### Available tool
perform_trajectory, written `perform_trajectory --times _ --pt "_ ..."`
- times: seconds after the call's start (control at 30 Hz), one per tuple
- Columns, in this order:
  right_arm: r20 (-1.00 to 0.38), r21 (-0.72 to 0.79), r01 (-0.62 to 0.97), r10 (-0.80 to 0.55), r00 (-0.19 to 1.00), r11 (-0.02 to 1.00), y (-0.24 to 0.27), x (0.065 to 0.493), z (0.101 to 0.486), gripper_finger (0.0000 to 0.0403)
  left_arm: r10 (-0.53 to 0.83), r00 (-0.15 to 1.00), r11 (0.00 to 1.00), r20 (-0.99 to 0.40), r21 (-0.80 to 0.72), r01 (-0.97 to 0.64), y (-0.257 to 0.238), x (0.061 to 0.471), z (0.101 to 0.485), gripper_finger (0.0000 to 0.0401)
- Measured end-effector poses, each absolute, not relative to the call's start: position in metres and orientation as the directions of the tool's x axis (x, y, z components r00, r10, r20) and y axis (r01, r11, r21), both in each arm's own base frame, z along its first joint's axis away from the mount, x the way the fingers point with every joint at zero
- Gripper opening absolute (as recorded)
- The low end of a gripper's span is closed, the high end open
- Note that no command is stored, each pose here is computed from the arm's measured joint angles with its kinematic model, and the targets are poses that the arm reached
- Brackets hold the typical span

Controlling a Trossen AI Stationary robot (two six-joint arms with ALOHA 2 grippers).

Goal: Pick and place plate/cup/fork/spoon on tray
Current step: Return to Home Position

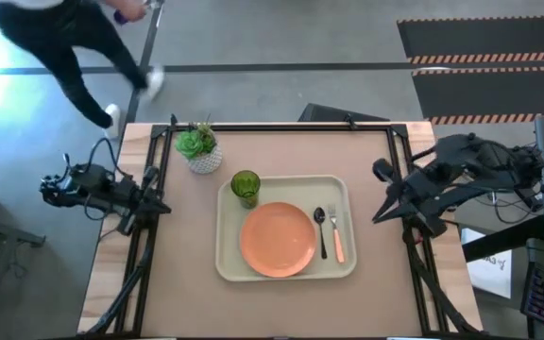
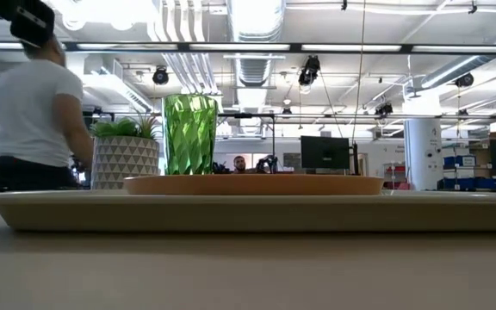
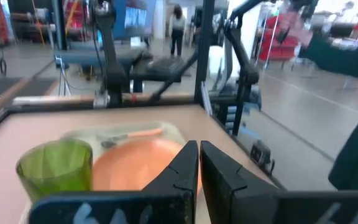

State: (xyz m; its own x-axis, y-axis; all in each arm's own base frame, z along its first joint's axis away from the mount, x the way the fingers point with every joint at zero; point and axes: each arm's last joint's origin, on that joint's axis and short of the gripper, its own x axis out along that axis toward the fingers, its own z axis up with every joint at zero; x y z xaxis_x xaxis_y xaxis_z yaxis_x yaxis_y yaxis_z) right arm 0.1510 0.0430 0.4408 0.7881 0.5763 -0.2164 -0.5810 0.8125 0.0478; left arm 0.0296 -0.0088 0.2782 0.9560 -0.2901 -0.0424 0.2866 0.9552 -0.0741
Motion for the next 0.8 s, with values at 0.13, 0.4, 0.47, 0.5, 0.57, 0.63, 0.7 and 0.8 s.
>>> perform_trajectory --times 0.13,0.4,0.47,0.5,0.57,0.63,0.7,0.8 --pt "-0.123 0.002 -0.582 0.578 0.807 0.813 0.037 0.121 0.439 0.0009 -0.279 0.96 0.959 -0.036 -0.073 0.275 -0.009 0.033 0.282 0.0" --pt "0.014 0.064 -0.519 0.519 0.855 0.853 0.028 0.086 0.394 0.0009 -0.278 0.96 0.959 -0.035 -0.073 0.275 -0.01 0.039 0.271 0.0" --pt "0.075 0.063 -0.525 0.52 0.851 0.849 0.027 0.084 0.378 0.0009 -0.278 0.96 0.958 -0.028 -0.072 0.276 -0.011 0.042 0.266 0.0" --pt "0.101 0.071 -0.529 0.521 0.847 0.846 0.027 0.083 0.371 0.0009 -0.278 0.96 0.959 -0.031 -0.074 0.275 -0.011 0.043 0.264 0.0" --pt "0.125 0.107 -0.533 0.521 0.845 0.839 0.027 0.085 0.353 0.0009 -0.278 0.96 0.958 -0.031 -0.082 0.275 -0.012 0.048 0.259 0.0" --pt "0.126 0.155 -0.535 0.52 0.845 0.831 0.028 0.088 0.334 0.0009 -0.278 0.96 0.957 -0.03 -0.096 0.274 -0.014 0.053 0.252 0.0" --pt "0.153 0.182 -0.541 0.52 0.841 0.821 0.029 0.091 0.319 0.0009 -0.278 0.96 0.957 -0.035 -0.101 0.274 -0.014 0.057 0.245 0.0" --pt "0.203 0.182 -0.554 0.521 0.829 0.812 0.029 0.094 0.297 0.0009 -0.278 0.961 0.956 0.001 -0.098 0.277 -0.016 0.063 0.241 0.0"
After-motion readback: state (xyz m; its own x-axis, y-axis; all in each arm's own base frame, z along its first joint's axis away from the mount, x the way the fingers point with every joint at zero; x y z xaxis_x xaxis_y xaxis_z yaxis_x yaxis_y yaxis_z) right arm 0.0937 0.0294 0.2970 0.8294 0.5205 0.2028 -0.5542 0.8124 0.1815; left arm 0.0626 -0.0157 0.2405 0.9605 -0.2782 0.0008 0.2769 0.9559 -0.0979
